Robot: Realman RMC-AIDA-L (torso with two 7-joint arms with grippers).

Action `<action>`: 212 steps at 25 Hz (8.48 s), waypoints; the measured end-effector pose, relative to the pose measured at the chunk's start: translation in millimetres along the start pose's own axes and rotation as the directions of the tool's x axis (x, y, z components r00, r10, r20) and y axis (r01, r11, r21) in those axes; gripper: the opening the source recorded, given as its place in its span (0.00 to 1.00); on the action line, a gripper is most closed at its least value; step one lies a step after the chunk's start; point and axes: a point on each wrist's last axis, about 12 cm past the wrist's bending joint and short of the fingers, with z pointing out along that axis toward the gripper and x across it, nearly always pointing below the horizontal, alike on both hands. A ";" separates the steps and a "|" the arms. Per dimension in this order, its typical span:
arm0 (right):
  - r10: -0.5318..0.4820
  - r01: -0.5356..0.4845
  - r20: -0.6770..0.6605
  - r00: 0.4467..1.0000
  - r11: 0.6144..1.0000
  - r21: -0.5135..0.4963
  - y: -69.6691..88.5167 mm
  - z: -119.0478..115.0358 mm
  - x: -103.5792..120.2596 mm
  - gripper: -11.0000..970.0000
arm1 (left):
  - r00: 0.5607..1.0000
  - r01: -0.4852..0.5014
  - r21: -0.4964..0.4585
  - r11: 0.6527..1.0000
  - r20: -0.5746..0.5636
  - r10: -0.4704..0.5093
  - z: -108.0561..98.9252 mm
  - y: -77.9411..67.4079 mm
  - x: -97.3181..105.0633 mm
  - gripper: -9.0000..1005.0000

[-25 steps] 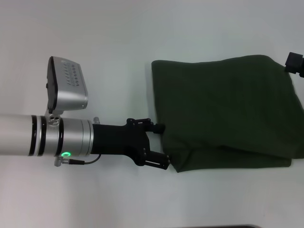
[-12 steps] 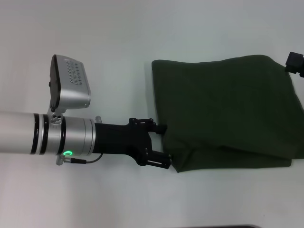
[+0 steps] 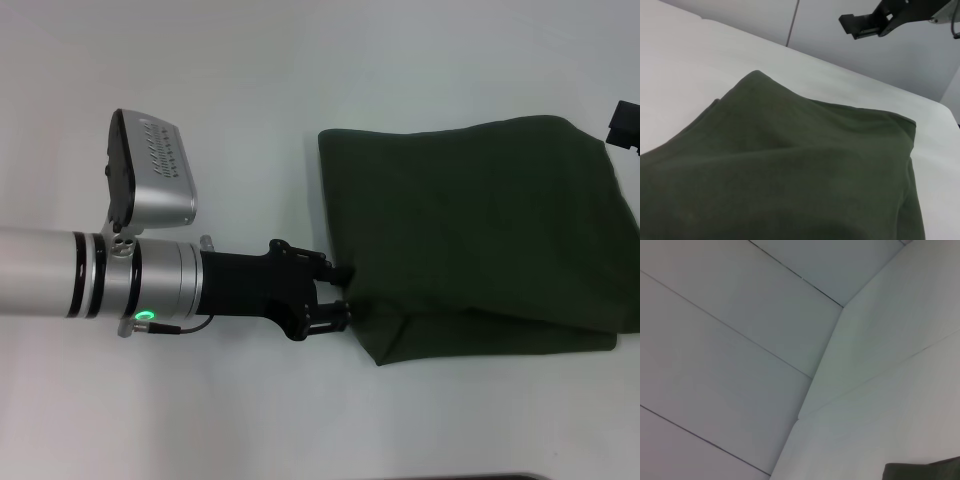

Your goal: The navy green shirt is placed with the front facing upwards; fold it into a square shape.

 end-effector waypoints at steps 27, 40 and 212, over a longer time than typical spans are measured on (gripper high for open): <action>-0.009 0.009 -0.006 1.000 1.000 -0.002 0.0 6.1 -1.2 0.77 | 1.000 -0.006 -0.087 0.996 0.026 0.008 -11.2 12.9 -4.3 0.09; -0.024 0.024 -0.023 0.999 1.000 -0.012 1.4 17.8 -5.9 0.77 | 0.999 -0.003 -0.134 0.991 0.037 0.009 -22.1 20.2 -1.4 0.09; -0.111 0.109 -0.092 0.990 0.994 -0.032 7.2 42.0 -25.1 0.77 | 0.943 0.006 -0.040 0.999 0.334 0.008 -64.7 -11.3 24.9 0.76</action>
